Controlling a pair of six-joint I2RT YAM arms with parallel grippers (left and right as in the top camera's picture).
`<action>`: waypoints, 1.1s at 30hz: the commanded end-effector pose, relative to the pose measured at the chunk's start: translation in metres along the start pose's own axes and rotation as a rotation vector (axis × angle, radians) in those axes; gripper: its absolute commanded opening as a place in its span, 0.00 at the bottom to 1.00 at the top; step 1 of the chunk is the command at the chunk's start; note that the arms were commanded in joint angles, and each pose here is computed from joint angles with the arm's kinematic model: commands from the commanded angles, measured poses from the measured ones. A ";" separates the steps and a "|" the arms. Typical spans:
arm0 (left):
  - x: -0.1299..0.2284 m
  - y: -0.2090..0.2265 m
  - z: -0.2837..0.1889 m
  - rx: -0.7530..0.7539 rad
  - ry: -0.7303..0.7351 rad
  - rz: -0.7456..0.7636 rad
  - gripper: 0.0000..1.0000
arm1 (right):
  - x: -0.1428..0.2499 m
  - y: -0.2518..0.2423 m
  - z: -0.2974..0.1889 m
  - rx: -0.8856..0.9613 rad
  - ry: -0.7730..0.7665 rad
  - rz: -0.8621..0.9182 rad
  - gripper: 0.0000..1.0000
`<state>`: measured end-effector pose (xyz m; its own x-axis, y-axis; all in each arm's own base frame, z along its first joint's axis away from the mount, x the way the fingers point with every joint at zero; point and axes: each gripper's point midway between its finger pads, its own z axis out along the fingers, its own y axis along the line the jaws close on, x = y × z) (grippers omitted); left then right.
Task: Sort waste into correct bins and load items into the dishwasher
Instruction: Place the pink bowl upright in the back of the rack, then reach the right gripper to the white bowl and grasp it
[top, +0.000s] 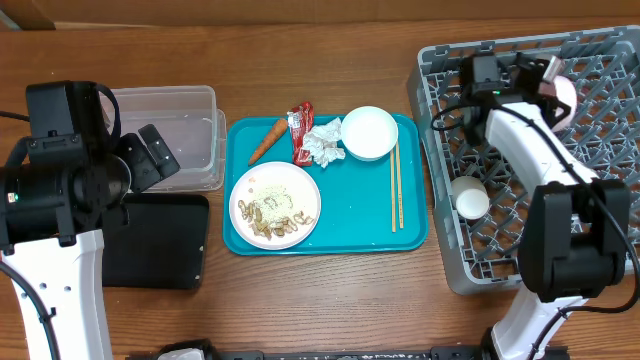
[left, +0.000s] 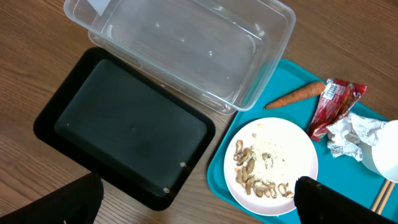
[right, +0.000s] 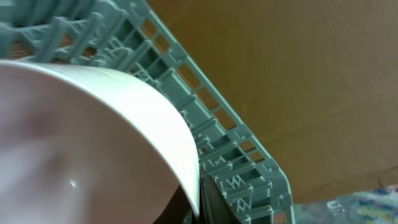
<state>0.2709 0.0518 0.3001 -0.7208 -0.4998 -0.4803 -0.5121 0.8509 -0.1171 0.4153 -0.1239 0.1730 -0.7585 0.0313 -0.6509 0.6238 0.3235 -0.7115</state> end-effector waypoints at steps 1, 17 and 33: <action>-0.004 0.000 -0.001 0.000 -0.011 -0.019 1.00 | 0.003 0.028 -0.023 -0.077 -0.027 -0.059 0.04; -0.004 0.000 -0.001 0.000 -0.011 -0.019 1.00 | -0.025 0.034 -0.159 -0.544 -0.146 0.015 0.78; -0.004 0.000 -0.001 0.000 -0.011 -0.019 1.00 | 0.077 0.135 -0.281 -1.276 0.725 0.258 0.45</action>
<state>0.2710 0.0518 0.3002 -0.7206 -0.4998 -0.4806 -0.5120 0.8509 -0.1173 0.3973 0.1760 0.1442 -0.8528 0.3606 -0.3778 0.2527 0.9180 0.3058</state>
